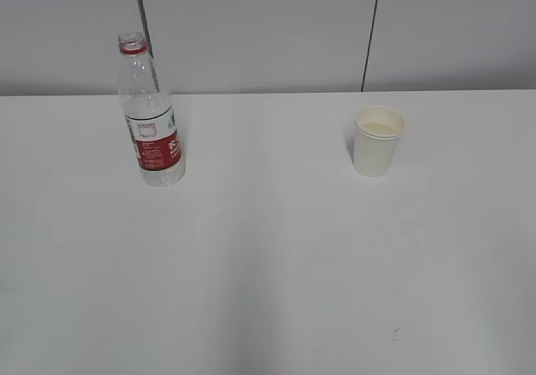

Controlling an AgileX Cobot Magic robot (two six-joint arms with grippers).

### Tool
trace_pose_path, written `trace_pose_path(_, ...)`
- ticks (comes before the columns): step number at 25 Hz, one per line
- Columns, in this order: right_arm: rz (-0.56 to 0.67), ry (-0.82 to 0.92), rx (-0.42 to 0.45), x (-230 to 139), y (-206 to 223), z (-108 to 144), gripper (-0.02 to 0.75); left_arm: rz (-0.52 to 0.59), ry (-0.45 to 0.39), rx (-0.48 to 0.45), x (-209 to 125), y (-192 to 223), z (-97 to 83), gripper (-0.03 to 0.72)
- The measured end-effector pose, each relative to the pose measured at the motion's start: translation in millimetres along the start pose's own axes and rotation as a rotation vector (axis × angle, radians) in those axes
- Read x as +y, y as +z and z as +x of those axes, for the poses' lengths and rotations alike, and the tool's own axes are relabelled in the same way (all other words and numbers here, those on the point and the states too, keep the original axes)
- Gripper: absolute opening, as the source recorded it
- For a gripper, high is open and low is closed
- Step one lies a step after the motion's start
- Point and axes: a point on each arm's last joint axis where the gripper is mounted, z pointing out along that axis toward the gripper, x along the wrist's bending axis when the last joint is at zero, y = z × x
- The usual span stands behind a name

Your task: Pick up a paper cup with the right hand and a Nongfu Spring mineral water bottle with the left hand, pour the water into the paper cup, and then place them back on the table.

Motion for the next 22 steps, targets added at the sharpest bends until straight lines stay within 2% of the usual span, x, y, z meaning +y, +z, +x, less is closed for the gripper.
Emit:
trace_pose_path(9,-0.035,-0.001,-0.005,-1,5,0,0.591,-0.053,0.044,-0.017,1,12,-3.2,0.491)
trace_pose_path(14,-0.035,-0.001,-0.005,-1,5,0,0.591,-0.052,0.032,-0.062,0,12,-7.3,0.491)
trace_pose_path(22,-0.049,-0.01,-0.025,-2,4,-2,0.591,-0.051,0.026,-0.06,0,12,-7.9,0.491)
